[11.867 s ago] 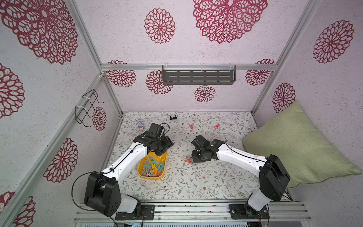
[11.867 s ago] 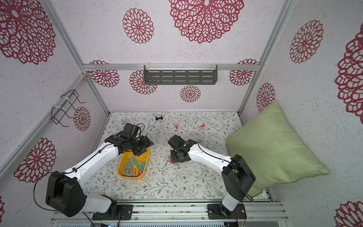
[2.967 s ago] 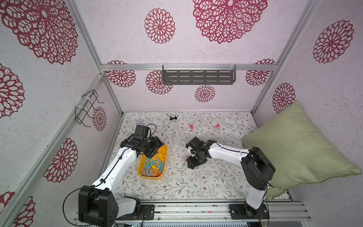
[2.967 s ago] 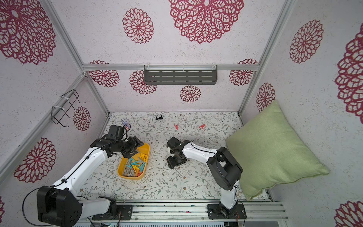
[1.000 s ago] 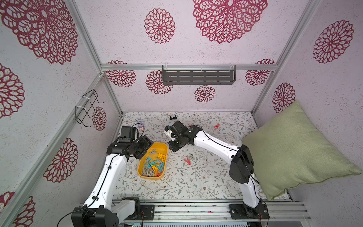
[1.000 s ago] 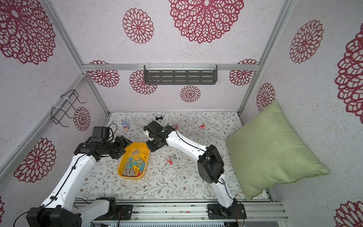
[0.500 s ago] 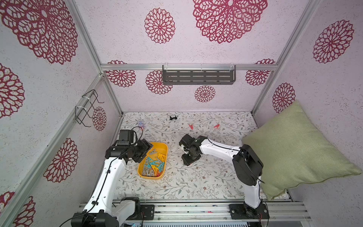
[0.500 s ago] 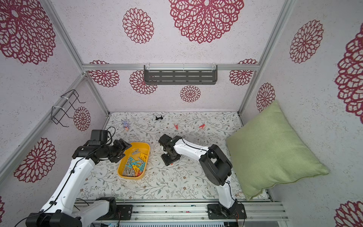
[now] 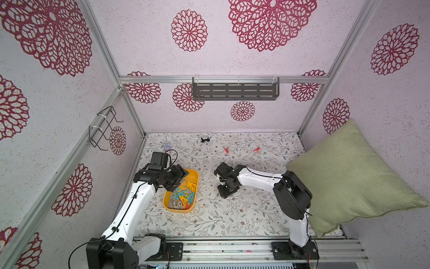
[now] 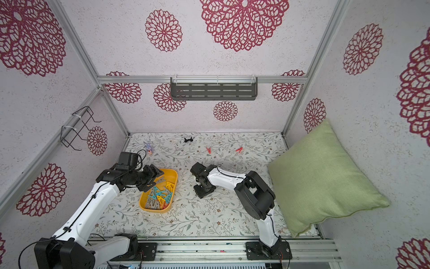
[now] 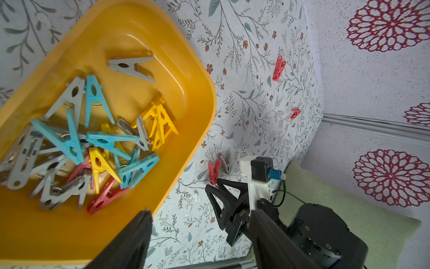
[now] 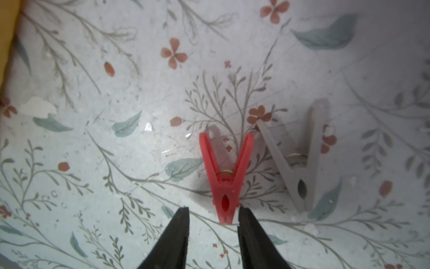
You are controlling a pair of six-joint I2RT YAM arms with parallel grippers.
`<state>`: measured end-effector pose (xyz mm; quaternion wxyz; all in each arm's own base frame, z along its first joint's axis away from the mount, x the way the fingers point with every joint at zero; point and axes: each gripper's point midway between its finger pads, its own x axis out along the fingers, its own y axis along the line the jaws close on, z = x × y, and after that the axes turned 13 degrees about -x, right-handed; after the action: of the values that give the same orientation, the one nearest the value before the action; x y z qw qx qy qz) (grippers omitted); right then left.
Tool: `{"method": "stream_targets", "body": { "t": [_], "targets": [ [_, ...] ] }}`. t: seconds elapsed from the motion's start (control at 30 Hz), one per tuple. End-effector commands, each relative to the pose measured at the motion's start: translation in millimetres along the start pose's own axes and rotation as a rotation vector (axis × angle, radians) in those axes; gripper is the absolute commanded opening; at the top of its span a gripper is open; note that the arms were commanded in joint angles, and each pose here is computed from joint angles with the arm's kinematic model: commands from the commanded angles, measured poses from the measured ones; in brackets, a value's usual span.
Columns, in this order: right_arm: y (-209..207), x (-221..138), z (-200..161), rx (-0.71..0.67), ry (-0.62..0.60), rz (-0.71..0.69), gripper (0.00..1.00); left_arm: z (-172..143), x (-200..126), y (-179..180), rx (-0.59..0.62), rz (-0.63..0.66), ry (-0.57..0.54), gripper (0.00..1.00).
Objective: Put the clothespins into the storage box
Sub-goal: Pick up the clothespin from the center of the board, then place the clothespin in the storage box.
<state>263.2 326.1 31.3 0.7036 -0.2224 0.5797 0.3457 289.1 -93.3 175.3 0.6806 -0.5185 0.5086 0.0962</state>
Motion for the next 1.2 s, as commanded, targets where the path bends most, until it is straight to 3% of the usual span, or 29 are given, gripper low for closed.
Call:
{"method": "stream_targets", "body": {
  "t": [0.0,0.1,0.27,0.43,0.8,1.03,1.17],
  "targets": [
    [-5,3,4,-0.007,0.005,-0.026,0.34,4,-2,-8,0.006,-0.022,-0.027,0.73],
    [-5,5,2,-0.014,0.013,-0.027,0.23,5,-1,-6,0.006,-0.02,-0.029,0.73],
    [-5,0,7,-0.019,0.002,-0.026,0.2,6,0,-7,0.005,-0.021,-0.03,0.73],
    [-1,-27,29,-0.027,-0.063,-0.02,0.16,11,-3,-11,0.022,-0.02,-0.051,0.73],
    [64,-83,99,-0.129,-0.212,0.117,0.15,33,-24,-6,0.007,-0.015,-0.098,0.73],
    [120,-79,132,-0.203,-0.225,0.21,0.15,39,-35,12,-0.03,-0.003,-0.127,0.73],
    [140,-74,149,-0.232,-0.232,0.241,0.25,38,-40,20,-0.047,0.0,-0.135,0.73]
  ]
}}
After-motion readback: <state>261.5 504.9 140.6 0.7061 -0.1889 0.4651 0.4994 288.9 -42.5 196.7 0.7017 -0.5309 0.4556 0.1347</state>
